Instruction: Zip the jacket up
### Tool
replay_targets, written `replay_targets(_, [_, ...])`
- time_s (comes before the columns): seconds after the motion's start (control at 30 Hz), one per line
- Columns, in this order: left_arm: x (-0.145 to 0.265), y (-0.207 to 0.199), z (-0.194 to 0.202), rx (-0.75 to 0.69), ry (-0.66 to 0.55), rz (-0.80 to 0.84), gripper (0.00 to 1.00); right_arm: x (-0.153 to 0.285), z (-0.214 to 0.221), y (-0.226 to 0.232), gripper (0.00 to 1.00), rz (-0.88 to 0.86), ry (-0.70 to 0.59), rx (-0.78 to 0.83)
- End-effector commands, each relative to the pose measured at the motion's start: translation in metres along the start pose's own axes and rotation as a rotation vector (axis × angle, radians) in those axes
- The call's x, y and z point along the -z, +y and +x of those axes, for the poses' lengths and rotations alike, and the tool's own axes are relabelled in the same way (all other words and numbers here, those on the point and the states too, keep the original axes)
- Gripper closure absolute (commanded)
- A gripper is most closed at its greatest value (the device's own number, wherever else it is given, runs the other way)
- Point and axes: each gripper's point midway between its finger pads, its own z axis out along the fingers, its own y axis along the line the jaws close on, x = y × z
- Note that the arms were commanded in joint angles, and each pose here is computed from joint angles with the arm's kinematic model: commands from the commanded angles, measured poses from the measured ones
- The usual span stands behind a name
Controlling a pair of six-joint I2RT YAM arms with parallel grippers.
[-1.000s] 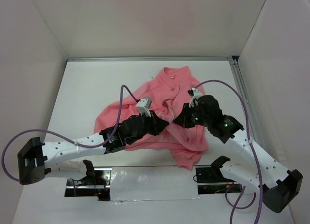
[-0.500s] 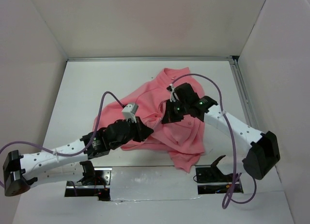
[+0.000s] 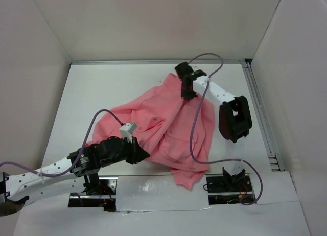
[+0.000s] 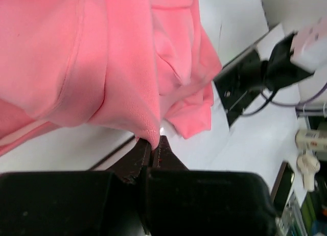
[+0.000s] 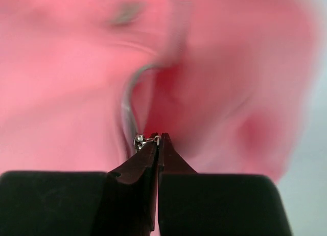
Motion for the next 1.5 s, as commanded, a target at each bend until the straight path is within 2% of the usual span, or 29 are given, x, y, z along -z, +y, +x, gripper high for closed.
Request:
replay_targets(0.0, [0.025,-0.009,0.039,0.007,0.211,0.055,1.0,-0.008,-0.102,-0.104,1.0,0.334,-0.263,-0.157])
replay_targets(0.03, [0.027,-0.008,0.039,0.015,0.214,0.049,1.0,-0.025,-0.108,-0.114,1.0,0.339,-0.247,-0.169])
replay_targets(0.1, [0.028,0.001,0.04,0.027,0.204,0.007,1.0,-0.021,-0.141,-0.125,1.0,0.35,-0.303,-0.203])
replay_targets(0.17, [0.03,0.004,0.04,0.031,0.205,-0.005,1.0,-0.038,-0.158,-0.158,1.0,0.416,-0.299,-0.249])
replay_targets(0.2, [0.031,0.008,0.041,0.044,0.203,-0.023,1.0,-0.019,-0.195,-0.168,1.0,0.4,-0.384,-0.303])
replay_targets(0.27, [0.032,0.011,0.042,0.043,0.201,-0.034,1.0,-0.009,-0.237,-0.205,1.0,0.4,-0.485,-0.396])
replay_targets(0.4, [0.033,0.022,0.042,0.08,0.192,-0.095,1.0,0.026,-0.277,-0.259,1.0,0.431,-0.657,-0.509])
replay_targets(0.5, [0.032,0.028,0.043,0.102,0.198,-0.147,1.0,0.065,-0.297,-0.264,1.0,0.392,-0.766,-0.498])
replay_targets(0.57, [0.03,0.031,0.041,0.112,0.192,-0.182,0.85,0.083,-0.307,-0.258,1.0,0.347,-0.801,-0.465])
replay_targets(0.63, [0.023,0.04,0.038,0.126,0.171,-0.256,0.8,0.098,-0.315,-0.248,0.98,0.282,-0.83,-0.438])
replay_targets(0.67, [0.019,0.042,0.036,0.149,0.161,-0.295,0.7,0.097,-0.315,-0.243,0.83,0.253,-0.824,-0.423])
replay_targets(0.7, [0.018,0.049,0.027,0.153,0.123,-0.348,0.28,0.096,-0.312,-0.232,0.35,0.189,-0.803,-0.407])
replay_targets(0.73, [0.018,0.052,0.023,0.165,0.1,-0.386,0.01,0.094,-0.308,-0.228,0.01,0.167,-0.792,-0.409])
replay_targets(0.77, [0.017,0.057,0.02,0.218,0.081,-0.445,0.01,0.091,-0.303,-0.227,0.0,0.159,-0.778,-0.408])
replay_targets(0.8, [0.02,0.059,0.015,0.24,0.059,-0.48,0.01,0.106,-0.301,-0.225,0.0,0.143,-0.795,-0.407])
replay_targets(0.83, [0.023,0.061,0.01,0.254,0.038,-0.512,0.01,0.096,-0.29,-0.224,0.0,0.142,-0.76,-0.425])
replay_targets(0.87, [0.033,0.062,-0.001,0.3,0.002,-0.569,0.01,0.099,-0.284,-0.24,0.0,0.163,-0.754,-0.448])
replay_targets(0.9, [0.038,0.06,-0.005,0.313,-0.006,-0.581,0.01,0.12,-0.282,-0.243,0.0,0.155,-0.78,-0.47])
replay_targets(0.93, [0.043,0.051,-0.015,0.325,-0.025,-0.565,0.01,0.115,-0.27,-0.245,0.0,0.148,-0.751,-0.494])
replay_targets(0.97, [0.046,0.048,-0.019,0.293,-0.024,-0.544,0.01,0.14,-0.268,-0.248,0.0,0.127,-0.785,-0.506])
replay_targets(1.03, [0.049,0.036,-0.029,0.266,-0.033,-0.492,0.01,0.142,-0.253,-0.252,0.0,0.088,-0.759,-0.525])
replay_targets(1.07, [0.052,0.033,-0.032,0.271,-0.043,-0.477,0.01,0.165,-0.248,-0.254,0.0,0.07,-0.788,-0.535])
replay_targets(1.13, [0.059,0.028,-0.041,0.269,-0.072,-0.434,0.01,0.164,-0.229,-0.26,0.0,0.057,-0.757,-0.561])
replay_targets(1.17, [0.061,0.023,-0.046,0.255,-0.09,-0.398,0.01,0.187,-0.215,-0.263,0.0,0.053,-0.78,-0.563])
replay_targets(1.2, [0.061,0.023,-0.046,0.255,-0.09,-0.397,0.01,0.173,-0.207,-0.262,0.0,0.061,-0.748,-0.562])
replay_targets(1.27, [0.064,0.021,-0.049,0.216,-0.097,-0.368,0.01,0.194,-0.191,-0.267,0.0,0.076,-0.78,-0.575])
replay_targets(1.3, [0.063,0.019,-0.049,0.208,-0.095,-0.353,0.01,0.183,-0.177,-0.267,0.0,0.086,-0.76,-0.565])
replay_targets(1.37, [0.06,0.022,-0.055,0.189,-0.1,-0.362,0.01,0.204,-0.163,-0.27,0.0,0.095,-0.807,-0.574])
replay_targets(1.47, [0.047,0.02,-0.06,0.16,-0.066,-0.356,0.01,0.204,-0.136,-0.27,0.0,0.092,-0.815,-0.589])
